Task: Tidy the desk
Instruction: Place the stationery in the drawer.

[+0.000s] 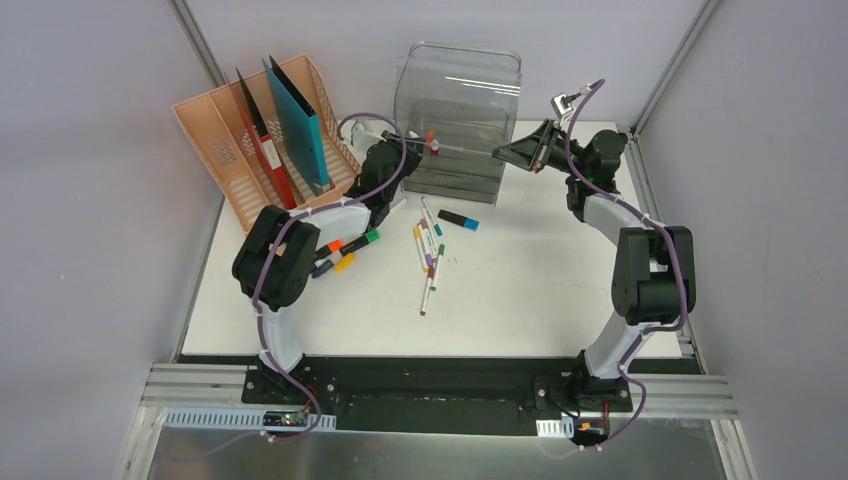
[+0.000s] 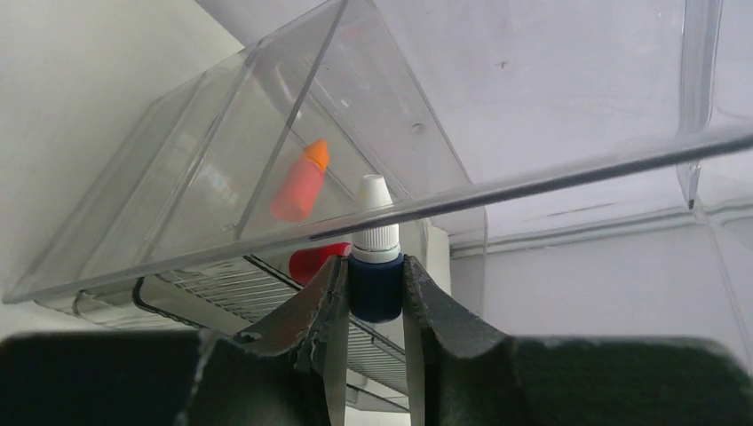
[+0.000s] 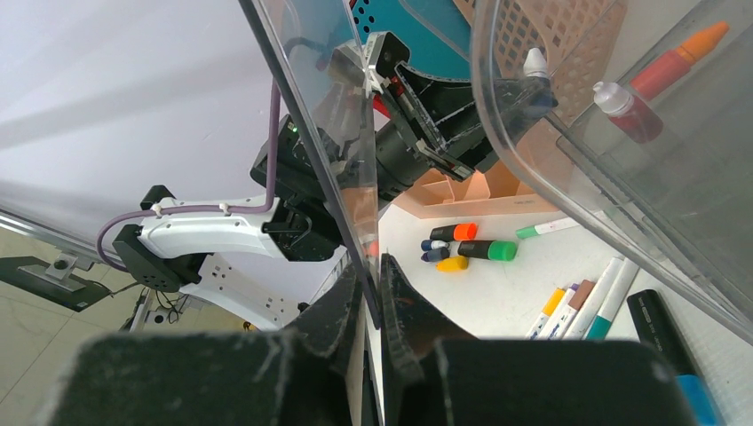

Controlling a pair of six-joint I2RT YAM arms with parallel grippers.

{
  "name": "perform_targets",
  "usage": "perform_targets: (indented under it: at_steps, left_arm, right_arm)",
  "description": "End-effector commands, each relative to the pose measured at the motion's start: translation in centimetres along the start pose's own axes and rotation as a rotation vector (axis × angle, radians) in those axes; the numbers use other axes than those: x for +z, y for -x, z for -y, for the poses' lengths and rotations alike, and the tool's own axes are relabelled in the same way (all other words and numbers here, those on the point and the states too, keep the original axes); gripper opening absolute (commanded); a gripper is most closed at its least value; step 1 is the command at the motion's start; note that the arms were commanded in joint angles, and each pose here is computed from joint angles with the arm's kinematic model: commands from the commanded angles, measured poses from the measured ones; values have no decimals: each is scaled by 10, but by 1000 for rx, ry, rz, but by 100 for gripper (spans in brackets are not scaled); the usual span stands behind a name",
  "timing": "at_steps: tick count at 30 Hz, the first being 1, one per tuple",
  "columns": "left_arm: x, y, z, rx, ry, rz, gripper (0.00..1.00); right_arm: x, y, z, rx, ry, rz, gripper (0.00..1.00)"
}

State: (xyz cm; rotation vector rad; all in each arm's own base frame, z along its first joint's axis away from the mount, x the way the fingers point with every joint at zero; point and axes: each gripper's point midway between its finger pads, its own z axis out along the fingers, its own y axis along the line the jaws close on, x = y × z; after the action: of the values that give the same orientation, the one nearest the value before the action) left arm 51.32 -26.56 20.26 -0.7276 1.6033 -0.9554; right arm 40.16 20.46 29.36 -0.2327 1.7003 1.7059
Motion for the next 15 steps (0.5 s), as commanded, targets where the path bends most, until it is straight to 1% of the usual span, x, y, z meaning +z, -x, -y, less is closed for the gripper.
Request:
perform_targets:
  at_steps: [1, 5, 7, 11, 12, 13, 15]
  left_arm:
    - [7, 7, 2, -103, 45, 10, 10]
    - [9, 10, 0, -157, 78, 25, 11]
    - [8, 10, -1, -181, 107, 22, 14]
    - [9, 10, 0, -192, 123, 14, 26]
    - [9, 10, 1, -198, 121, 14, 34]
    - [9, 10, 1, -199, 120, 12, 39]
    - [8, 8, 3, -201, 113, 3, 46]
  right_arm:
    - [4, 0, -30, -29, 52, -33, 6]
    - [4, 0, -31, -31, 53, -33, 6]
    - [4, -1, -31, -29, 53, -34, 6]
    - [4, -1, -32, -33, 54, -33, 6]
    - [4, 0, -33, -35, 55, -32, 6]
    - [4, -1, -32, -32, 54, -33, 6]
    - [4, -1, -32, -33, 54, -34, 6]
